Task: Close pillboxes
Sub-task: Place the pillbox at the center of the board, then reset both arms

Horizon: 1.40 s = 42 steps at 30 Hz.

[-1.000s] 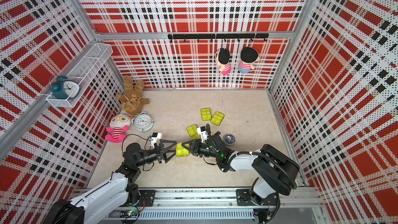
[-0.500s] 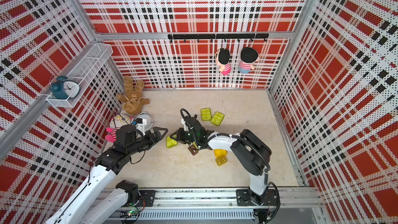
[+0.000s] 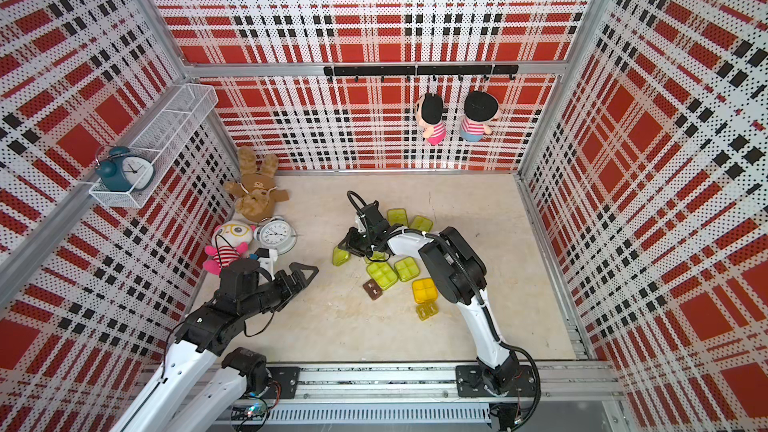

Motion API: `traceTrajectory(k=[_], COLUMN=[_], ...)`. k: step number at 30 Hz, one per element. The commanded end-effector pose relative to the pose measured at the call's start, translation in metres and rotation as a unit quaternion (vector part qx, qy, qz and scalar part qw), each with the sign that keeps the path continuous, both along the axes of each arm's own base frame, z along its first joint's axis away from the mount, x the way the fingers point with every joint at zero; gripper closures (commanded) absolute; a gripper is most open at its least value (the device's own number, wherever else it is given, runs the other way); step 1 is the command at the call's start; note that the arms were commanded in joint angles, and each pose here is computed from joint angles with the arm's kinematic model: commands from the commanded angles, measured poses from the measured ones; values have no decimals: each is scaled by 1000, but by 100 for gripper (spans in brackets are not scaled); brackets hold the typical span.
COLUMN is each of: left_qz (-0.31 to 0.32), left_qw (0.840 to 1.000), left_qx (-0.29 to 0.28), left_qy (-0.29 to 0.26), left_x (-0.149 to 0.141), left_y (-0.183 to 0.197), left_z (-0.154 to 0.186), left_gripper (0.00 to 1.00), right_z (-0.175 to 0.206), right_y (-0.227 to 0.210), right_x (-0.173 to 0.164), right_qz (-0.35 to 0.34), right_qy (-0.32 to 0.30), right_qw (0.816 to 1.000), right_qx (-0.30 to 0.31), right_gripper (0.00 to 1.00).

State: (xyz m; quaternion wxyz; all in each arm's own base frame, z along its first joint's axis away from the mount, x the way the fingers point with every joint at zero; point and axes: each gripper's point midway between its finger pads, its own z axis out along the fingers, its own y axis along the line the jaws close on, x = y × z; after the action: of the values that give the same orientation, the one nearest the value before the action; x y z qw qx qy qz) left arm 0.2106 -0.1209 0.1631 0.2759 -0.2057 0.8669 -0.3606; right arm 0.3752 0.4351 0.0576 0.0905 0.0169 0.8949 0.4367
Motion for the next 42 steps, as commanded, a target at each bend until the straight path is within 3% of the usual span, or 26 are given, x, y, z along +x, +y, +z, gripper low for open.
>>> traceTrajectory(k=[1,7,13,19,21,23,26,30,34,37,39,42], left_qz=[-1,-8,-8,-10,-13,-22,-28,-20,4,20,60,113], left_qw=[1000,999,999,999,998,998,999,999,999,998,996,988], left_qx=[-19,-33,-32,-41,-42,-31,-2,31,48,57,70,100], left_qy=[6,6,-9,-25,-33,-40,-40,-29,-9,2,10,5], left_x=[-1,8,24,48,57,62,66,68,75,85,95,107], left_y=[-4,-12,-14,-20,-23,-27,-27,-18,-7,1,22,46], left_z=[-5,-8,-2,2,6,9,4,-11,-26,-33,-35,-35], left_gripper=[2,2,2,2,2,2,2,2,2,2,2,2], right_z=[-7,10,60,123,131,128,139,171,189,194,193,189], right_y=[-7,-27,-66,-108,-134,-164,-207,-251,-279,-285,-292,-304], right_x=[-15,-24,-32,-71,-84,-96,-107,-113,-113,-106,-96,-72], right_qz=[20,26,12,-27,-59,-91,-141,-194,-205,-175,-173,-185], right_qy=[12,-8,-71,-148,-168,-182,-237,-342,-423,-479,-499,-507], right_qw=[1000,999,992,984,979,971,951,908,861,824,803,795], right_qx=[-16,-43,-105,-94,-103,-125,-142,-146,-195,-248,-276,-277], right_gripper=[66,45,27,17,0,0,0,0,0,0,0,0])
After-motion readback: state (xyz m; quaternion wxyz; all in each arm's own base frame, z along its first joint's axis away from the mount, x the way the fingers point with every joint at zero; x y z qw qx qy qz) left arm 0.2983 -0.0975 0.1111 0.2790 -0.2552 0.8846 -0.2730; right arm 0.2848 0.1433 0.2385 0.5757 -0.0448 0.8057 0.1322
